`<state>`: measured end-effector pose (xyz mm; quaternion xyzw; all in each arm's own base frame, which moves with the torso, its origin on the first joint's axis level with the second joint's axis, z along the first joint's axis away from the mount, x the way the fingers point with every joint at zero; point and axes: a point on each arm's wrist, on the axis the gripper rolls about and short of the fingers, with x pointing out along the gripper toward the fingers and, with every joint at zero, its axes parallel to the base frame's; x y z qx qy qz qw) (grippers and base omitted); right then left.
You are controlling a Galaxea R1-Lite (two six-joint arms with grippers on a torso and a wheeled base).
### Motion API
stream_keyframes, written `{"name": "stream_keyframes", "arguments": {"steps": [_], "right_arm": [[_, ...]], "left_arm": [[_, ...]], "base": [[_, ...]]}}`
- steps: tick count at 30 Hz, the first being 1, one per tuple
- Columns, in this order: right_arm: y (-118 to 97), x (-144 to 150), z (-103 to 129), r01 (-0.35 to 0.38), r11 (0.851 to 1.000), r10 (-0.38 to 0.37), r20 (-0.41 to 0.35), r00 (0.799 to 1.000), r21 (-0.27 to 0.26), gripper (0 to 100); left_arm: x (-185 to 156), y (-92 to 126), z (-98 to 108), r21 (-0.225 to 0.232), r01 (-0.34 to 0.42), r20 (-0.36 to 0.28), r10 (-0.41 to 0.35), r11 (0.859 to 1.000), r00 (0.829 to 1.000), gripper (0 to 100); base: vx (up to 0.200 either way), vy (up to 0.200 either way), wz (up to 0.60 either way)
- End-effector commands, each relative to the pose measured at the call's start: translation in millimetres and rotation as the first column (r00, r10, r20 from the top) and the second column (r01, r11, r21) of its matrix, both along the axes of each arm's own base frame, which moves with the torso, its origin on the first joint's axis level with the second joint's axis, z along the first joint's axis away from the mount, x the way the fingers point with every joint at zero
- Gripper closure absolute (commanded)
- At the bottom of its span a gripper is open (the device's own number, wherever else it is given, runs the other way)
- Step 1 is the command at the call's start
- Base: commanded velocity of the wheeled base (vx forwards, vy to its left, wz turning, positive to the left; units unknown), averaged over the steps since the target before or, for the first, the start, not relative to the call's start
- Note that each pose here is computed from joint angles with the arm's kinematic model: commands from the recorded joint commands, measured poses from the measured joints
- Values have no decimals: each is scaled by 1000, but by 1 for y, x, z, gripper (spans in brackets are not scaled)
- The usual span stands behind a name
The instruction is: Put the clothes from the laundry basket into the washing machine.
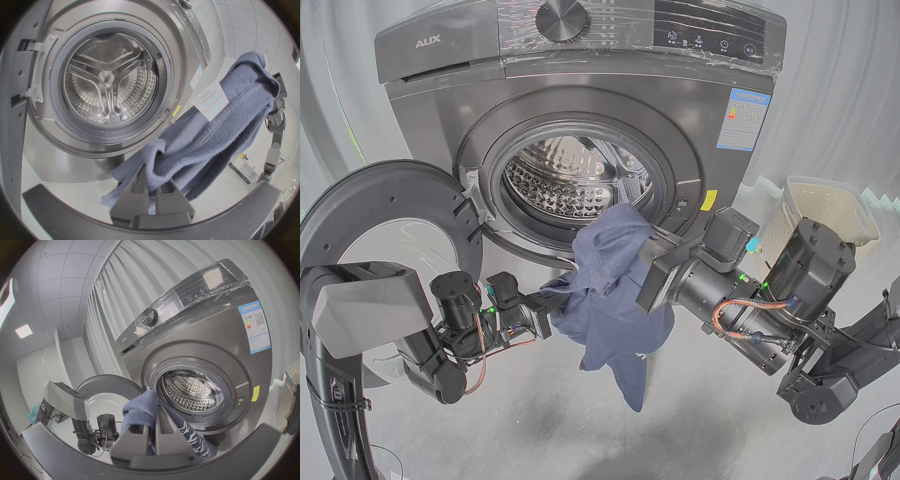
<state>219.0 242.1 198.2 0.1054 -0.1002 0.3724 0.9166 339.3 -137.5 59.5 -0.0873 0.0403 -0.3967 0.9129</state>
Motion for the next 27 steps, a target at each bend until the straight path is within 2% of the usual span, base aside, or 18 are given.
{"name": "stream_keyframes", "arguments": {"steps": [1, 3, 4, 5, 9, 15, 21, 27], "right_arm": [[-2, 1, -1, 6, 1000, -6, -2, 1000, -1, 100], [-5, 2, -2, 14, 1000, -14, -7, 1000, -7, 100], [-5, 2, -2, 14, 1000, -14, -7, 1000, -7, 100], [-7, 2, -4, 13, 1000, -13, -14, 1000, -10, 100], [-9, -1, -15, -5, 999, 4, -43, 999, -38, 100], [-12, -5, -31, -29, 998, 25, -64, 998, -64, 100], [-16, 13, -45, 20, 995, -28, -91, 995, -98, 100], [-17, 37, -61, 63, 991, -76, -111, 991, -116, 100]], "left_arm": [[-5, 9, 17, -13, -19, 36, 20, 1000, 999, 100], [-17, 21, 30, -19, -39, 44, 40, 999, 998, 100], [-17, 21, 30, -19, -39, 44, 40, 999, 998, 100], [-34, 29, 45, -25, -46, 58, 48, 999, 997, 100], [-59, 38, 65, -39, -48, 81, 51, 998, 995, 100], [-77, 48, 101, -93, -56, 184, 72, 994, 980, 100], [-88, 52, 120, -139, -43, 223, 74, 989, 972, 100], [-93, 50, 129, -149, -28, 254, 66, 988, 965, 100]], "base": [[0, 0, 0], [0, 0, 0], [0, 0, 0], [0, 0, 0], [0, 0, 0], [0, 0, 0], [0, 0, 0], [0, 0, 0]]}}
